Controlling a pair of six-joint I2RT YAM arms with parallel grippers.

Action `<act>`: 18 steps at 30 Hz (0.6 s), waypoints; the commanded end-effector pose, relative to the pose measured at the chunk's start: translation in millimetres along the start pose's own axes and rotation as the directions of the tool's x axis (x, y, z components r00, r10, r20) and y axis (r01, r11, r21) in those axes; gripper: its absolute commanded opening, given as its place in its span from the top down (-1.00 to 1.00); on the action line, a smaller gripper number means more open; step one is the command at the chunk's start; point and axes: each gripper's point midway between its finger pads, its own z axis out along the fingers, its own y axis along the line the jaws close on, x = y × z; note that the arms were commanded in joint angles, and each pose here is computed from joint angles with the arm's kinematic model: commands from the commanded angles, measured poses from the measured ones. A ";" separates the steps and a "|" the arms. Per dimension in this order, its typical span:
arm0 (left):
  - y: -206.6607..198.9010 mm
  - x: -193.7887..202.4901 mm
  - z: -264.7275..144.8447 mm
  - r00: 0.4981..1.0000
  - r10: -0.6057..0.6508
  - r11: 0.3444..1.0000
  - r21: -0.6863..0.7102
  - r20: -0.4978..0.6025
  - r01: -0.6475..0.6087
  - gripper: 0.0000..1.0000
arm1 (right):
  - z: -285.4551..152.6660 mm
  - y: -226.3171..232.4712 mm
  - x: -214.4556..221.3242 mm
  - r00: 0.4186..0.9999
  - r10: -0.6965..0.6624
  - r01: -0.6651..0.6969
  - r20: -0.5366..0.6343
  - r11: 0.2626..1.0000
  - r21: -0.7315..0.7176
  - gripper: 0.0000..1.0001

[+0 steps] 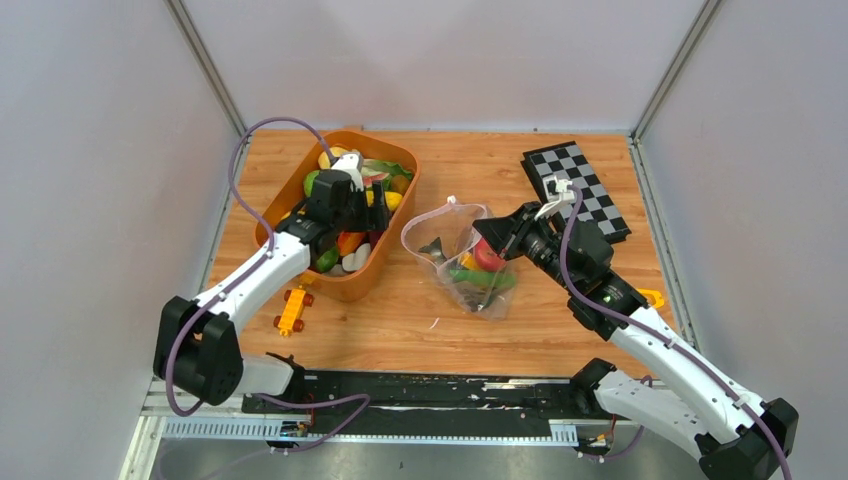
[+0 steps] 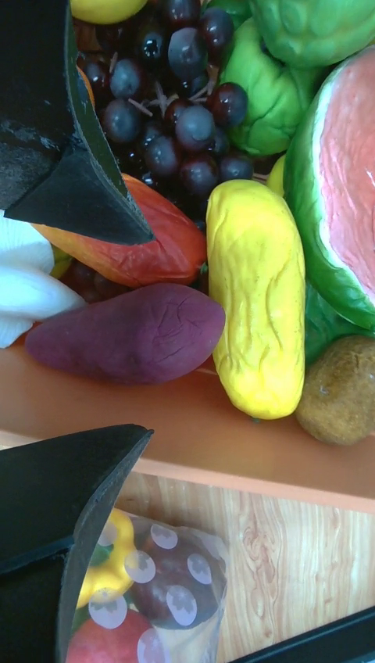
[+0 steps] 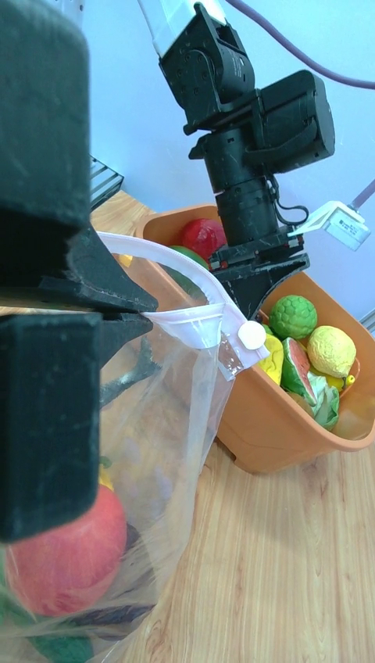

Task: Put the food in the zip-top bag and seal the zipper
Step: Pick up the fake vegetable from the bin.

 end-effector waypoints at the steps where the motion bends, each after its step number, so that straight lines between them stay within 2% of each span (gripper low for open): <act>1: -4.7 -20.4 4.7 0.998 -0.048 0.999 0.001 0.039 0.048 -0.75 | -4.4 11.9 -21.7 0.998 -0.020 0.022 0.062 0.999 -0.028 1.00; 7: -5.3 -20.4 13.7 0.999 -0.052 0.999 -0.005 0.016 0.052 -0.40 | -3.5 12.8 -22.0 0.998 -0.021 0.023 0.062 0.999 -0.031 1.00; 12: -1.1 -9.6 18.9 1.000 -0.013 1.000 -0.014 -0.026 0.012 -0.28 | -2.8 11.7 -21.9 0.998 -0.020 0.022 0.062 0.999 -0.027 1.00; 18: -5.2 -11.2 12.5 1.000 -0.006 1.000 0.012 -0.013 0.006 0.22 | -1.1 12.7 -22.3 0.998 -0.024 0.026 0.056 0.999 -0.028 1.00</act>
